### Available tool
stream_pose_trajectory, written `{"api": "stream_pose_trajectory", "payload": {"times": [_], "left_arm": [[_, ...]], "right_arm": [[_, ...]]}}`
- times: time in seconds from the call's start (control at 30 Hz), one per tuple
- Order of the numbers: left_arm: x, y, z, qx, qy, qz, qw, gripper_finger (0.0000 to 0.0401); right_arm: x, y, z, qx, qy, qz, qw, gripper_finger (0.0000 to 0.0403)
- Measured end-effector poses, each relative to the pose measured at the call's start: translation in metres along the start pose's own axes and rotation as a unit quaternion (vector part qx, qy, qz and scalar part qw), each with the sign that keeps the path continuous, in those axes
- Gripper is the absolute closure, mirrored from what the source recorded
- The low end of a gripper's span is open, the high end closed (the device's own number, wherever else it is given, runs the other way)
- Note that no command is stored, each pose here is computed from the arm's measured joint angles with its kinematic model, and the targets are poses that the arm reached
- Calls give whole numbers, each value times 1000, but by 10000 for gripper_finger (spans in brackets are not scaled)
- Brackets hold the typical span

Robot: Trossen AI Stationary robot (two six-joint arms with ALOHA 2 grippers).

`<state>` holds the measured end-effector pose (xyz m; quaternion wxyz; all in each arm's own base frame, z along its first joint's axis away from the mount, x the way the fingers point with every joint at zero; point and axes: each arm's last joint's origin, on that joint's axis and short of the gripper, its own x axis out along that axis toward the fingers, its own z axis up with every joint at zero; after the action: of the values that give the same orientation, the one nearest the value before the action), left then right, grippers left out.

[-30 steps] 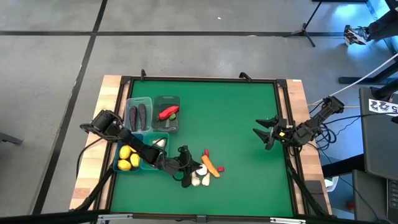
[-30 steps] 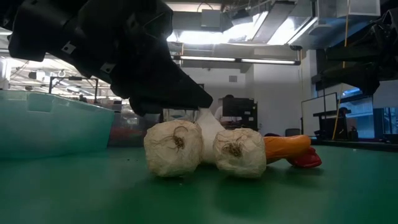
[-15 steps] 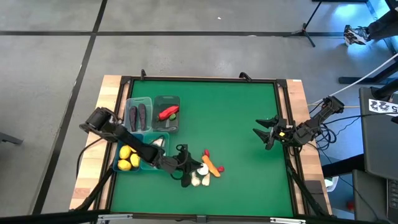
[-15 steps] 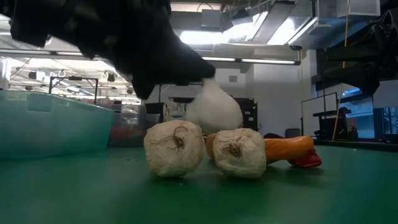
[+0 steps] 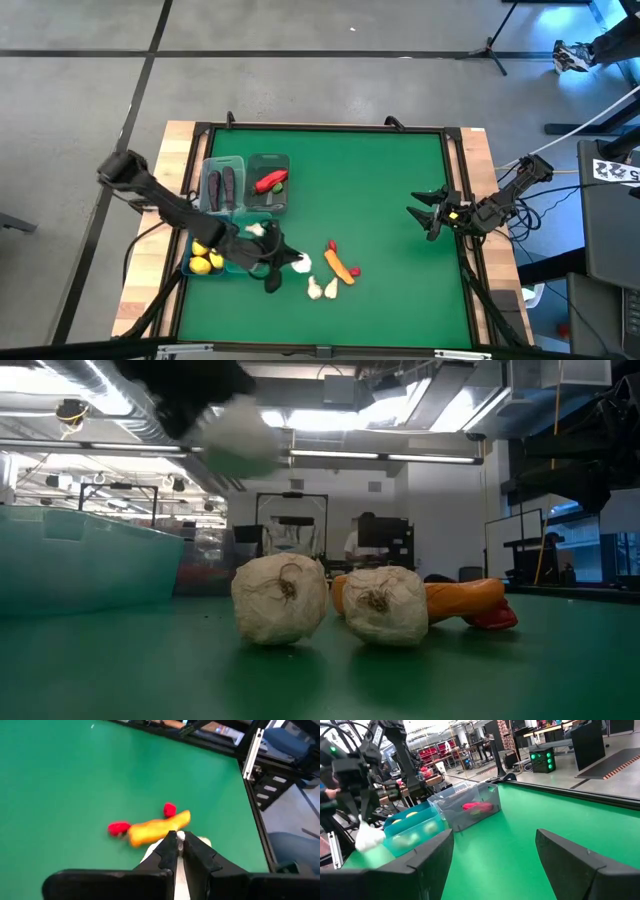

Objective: Sort produce into baskets
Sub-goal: Put the white garlic into the green bin

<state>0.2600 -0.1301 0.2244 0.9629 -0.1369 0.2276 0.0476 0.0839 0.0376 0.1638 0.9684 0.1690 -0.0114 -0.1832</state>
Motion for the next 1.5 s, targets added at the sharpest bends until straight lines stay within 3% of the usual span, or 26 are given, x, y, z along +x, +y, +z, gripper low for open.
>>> {"api": "stream_pose_trajectory", "payload": {"times": [0.27,0.53,0.9,1.5], "left_arm": [[-65,11,1,-39,75,12,996,383],[-93,29,-17,-136,108,132,976,384],[-85,35,-37,-163,127,240,948,384],[-61,31,-60,-122,158,292,935,384]], "right_arm": [[0,0,0,0,0,0,1000,123],[0,0,0,0,0,0,1000,123],[0,0,0,0,0,0,1000,123],[0,0,0,0,0,0,1000,123]]}}
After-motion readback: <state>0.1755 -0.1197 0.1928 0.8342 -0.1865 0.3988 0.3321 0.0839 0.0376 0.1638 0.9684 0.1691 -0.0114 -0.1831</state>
